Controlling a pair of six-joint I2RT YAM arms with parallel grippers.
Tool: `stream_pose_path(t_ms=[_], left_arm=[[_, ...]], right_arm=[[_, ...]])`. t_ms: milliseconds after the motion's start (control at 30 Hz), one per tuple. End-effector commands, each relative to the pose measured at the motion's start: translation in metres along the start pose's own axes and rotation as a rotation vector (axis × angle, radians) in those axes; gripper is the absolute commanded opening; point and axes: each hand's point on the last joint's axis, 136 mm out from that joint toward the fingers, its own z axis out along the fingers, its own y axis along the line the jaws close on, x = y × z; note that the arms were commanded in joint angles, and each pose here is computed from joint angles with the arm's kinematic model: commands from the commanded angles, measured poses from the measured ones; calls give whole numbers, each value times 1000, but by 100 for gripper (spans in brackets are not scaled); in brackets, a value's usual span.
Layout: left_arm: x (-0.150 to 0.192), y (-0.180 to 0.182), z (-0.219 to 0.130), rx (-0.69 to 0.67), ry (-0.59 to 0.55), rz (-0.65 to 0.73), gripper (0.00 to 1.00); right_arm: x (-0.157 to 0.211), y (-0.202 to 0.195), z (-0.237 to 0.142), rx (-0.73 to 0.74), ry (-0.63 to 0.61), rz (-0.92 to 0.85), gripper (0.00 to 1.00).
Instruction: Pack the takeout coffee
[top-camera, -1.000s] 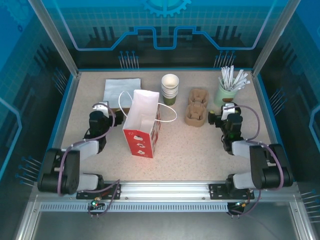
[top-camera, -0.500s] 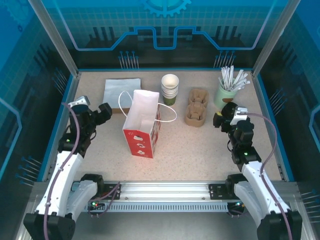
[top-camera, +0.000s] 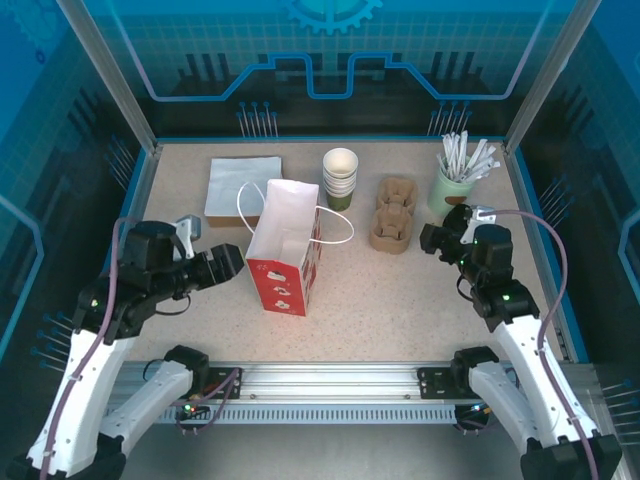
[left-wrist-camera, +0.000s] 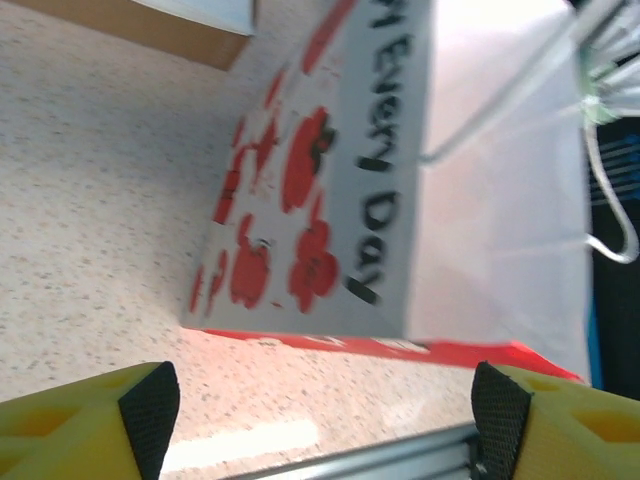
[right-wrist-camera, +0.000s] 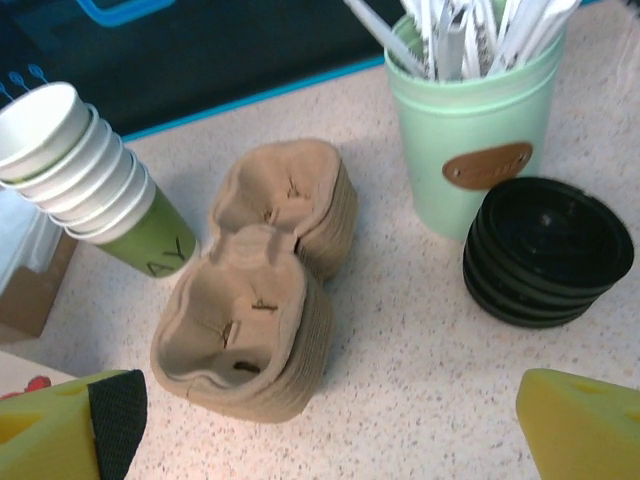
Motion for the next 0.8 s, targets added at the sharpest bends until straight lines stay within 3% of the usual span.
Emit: stream_pose_path(t_ms=[0, 267, 433, 767], left_arm=[[5, -17, -4, 62, 49, -4, 79], [-34, -36, 31, 22, 13, 128, 80], [-44, -28, 50, -54, 23, 178, 74], [-56, -27, 70, -80, 5, 229, 31]], right_arm=[[-4, 11, -4, -17, 10, 7, 98], [-5, 13, -6, -1, -3, -15, 98], [-6, 11, -8, 8, -16, -17, 98], [-6, 12, -6, 6, -16, -17, 98]])
